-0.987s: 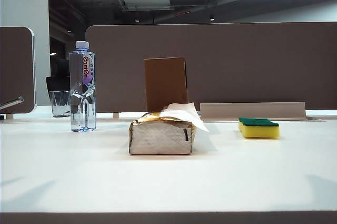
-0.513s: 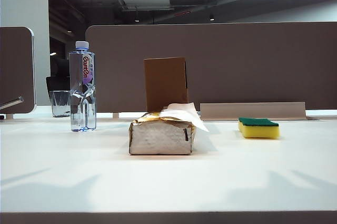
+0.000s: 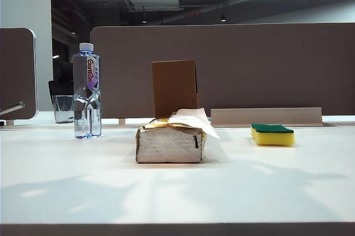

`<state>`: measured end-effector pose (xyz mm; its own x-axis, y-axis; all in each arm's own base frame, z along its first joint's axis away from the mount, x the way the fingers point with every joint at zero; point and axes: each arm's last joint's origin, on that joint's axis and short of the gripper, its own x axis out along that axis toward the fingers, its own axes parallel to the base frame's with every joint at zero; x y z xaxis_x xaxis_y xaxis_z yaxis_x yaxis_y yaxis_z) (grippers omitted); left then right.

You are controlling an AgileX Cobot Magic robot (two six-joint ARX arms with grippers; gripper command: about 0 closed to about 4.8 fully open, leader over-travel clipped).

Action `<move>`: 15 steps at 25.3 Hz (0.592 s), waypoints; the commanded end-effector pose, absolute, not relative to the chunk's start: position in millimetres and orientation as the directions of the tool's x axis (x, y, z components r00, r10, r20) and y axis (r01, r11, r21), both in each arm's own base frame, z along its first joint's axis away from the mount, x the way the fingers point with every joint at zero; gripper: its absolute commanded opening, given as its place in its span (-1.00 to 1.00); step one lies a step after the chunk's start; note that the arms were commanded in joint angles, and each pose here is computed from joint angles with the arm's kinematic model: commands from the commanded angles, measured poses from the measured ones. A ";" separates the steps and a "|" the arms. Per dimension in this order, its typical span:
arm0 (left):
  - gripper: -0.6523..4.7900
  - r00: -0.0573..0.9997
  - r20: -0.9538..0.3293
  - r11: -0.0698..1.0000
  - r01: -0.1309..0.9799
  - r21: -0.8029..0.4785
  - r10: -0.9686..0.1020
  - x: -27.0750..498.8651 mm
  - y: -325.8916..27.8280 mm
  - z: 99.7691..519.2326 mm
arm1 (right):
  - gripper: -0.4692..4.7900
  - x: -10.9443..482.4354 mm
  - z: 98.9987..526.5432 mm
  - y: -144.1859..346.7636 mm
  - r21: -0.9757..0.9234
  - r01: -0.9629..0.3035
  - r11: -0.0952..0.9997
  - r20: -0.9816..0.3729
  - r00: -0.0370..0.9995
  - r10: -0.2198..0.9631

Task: Move the sponge from right to left to wipe the table, avoiding obstacles on the table, and finally reaching the bottle of mineral water.

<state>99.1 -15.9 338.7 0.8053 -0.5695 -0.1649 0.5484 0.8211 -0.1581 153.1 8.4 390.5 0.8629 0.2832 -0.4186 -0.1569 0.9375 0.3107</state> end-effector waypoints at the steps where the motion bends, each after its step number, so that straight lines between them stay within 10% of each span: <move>1: 0.53 0.790 -0.177 0.808 0.562 -0.174 -0.587 102.4 -16.4 338.4 | 0.24 174.6 392.1 9.2 0.340 -0.158 0.927 -0.474 0.823 0.314; 15: 0.73 0.740 -0.243 0.778 0.581 -0.241 -0.628 132.7 -17.3 369.0 | 0.43 305.7 306.4 13.1 0.478 -0.140 0.867 -0.660 0.595 0.459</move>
<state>132.8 -17.0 365.6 0.7448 -0.6173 -0.2533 0.5680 0.7858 -0.2447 297.3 13.0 308.0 0.5756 0.4544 -0.6798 -0.1221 0.8698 0.4780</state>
